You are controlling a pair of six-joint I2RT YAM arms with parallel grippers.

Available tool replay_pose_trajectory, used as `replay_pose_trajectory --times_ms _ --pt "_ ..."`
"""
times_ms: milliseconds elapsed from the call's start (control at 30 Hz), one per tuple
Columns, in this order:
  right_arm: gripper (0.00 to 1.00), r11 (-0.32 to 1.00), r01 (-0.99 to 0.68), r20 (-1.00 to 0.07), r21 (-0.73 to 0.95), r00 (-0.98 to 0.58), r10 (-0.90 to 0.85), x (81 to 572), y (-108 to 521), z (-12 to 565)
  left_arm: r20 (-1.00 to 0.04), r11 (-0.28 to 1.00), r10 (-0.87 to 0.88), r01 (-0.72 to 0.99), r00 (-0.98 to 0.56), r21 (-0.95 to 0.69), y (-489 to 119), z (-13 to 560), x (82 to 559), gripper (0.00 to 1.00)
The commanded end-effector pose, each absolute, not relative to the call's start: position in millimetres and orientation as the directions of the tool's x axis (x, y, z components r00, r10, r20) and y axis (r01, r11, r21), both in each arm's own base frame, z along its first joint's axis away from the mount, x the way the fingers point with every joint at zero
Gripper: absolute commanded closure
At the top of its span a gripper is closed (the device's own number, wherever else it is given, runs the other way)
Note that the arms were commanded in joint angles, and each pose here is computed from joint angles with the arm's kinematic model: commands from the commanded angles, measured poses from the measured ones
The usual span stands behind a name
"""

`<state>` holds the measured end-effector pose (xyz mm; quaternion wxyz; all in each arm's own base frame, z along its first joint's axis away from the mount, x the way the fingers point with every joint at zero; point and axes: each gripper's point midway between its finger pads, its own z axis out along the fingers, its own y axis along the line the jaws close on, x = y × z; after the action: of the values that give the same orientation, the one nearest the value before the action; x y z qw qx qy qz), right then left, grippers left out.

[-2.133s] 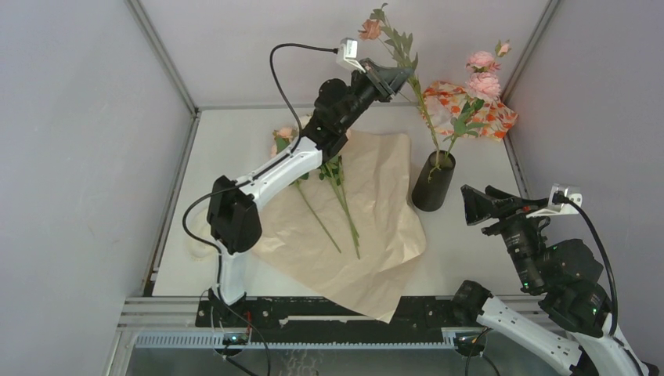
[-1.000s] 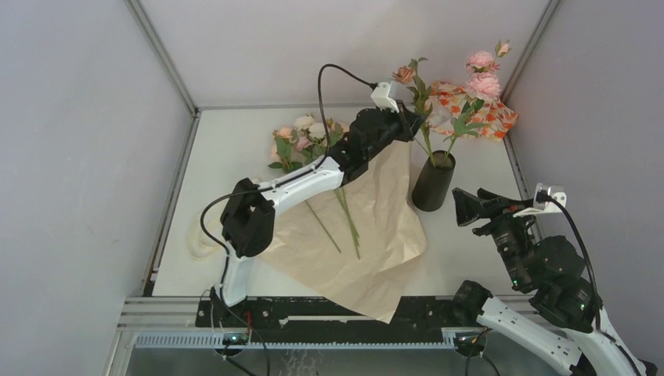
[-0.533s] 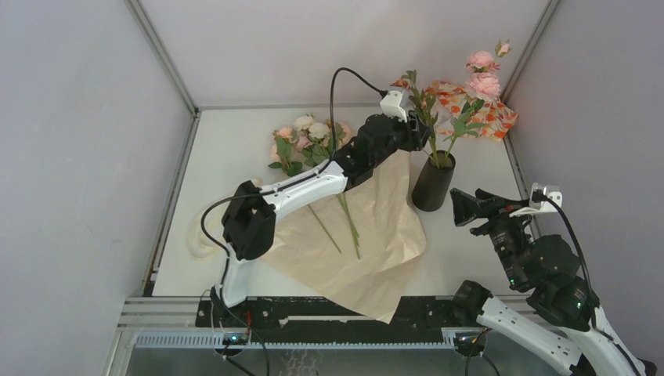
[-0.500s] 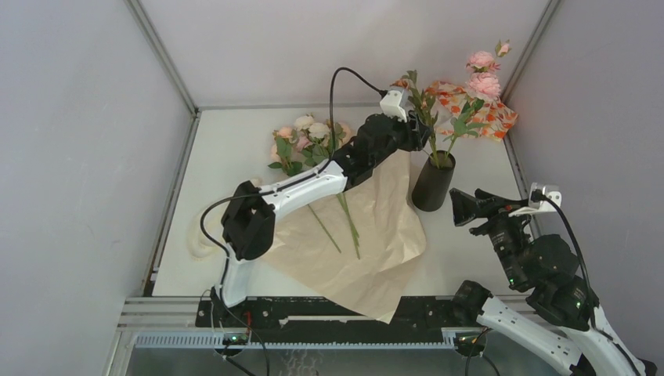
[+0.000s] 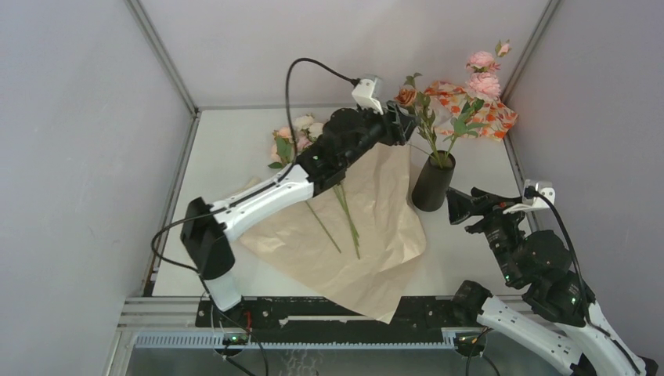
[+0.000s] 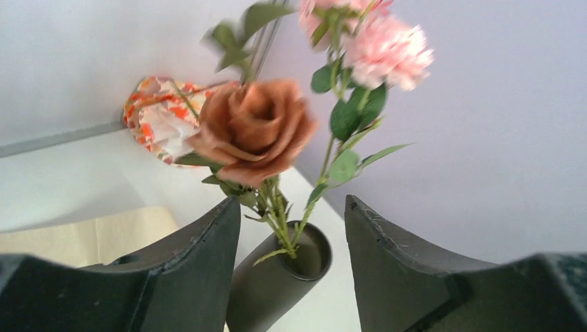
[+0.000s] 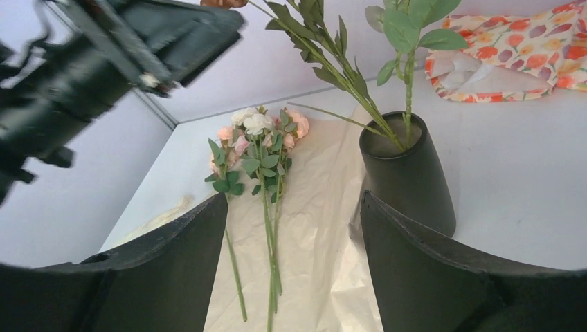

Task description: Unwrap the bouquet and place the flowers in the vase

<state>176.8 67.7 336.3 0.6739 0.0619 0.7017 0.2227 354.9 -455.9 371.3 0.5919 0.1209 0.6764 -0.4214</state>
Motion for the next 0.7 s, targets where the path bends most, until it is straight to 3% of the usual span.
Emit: replay_pose_trajectory --times_ms 0,167,300,500,667 --pt "0.21 0.879 -0.235 -0.909 0.415 -0.080 0.409 179.4 75.9 342.8 -0.878 0.562 -0.444 0.707 -0.179 -0.428 -413.7 455.0 322.1 0.38" --pt "0.21 0.875 -0.238 -0.906 0.422 -0.084 0.414 178.9 76.6 342.6 -0.848 0.661 -0.483 0.543 -0.221 -0.518 -361.7 448.8 331.7 0.29" --pt "0.21 0.870 -0.251 -0.905 0.423 -0.086 0.416 180.8 82.0 342.3 -0.807 0.720 -0.477 0.372 -0.348 -0.586 -327.8 384.4 360.5 0.29" --pt "0.21 0.865 -0.267 -0.905 0.425 -0.107 0.412 184.1 92.4 341.0 -0.648 0.774 -0.545 -0.022 -0.533 -0.633 -267.2 270.5 391.3 0.48" --pt "0.21 0.868 -0.263 -0.907 0.421 -0.117 0.405 186.0 95.1 338.3 -0.562 0.810 -0.575 -0.321 -0.595 -0.490 -209.7 185.3 397.2 0.46"
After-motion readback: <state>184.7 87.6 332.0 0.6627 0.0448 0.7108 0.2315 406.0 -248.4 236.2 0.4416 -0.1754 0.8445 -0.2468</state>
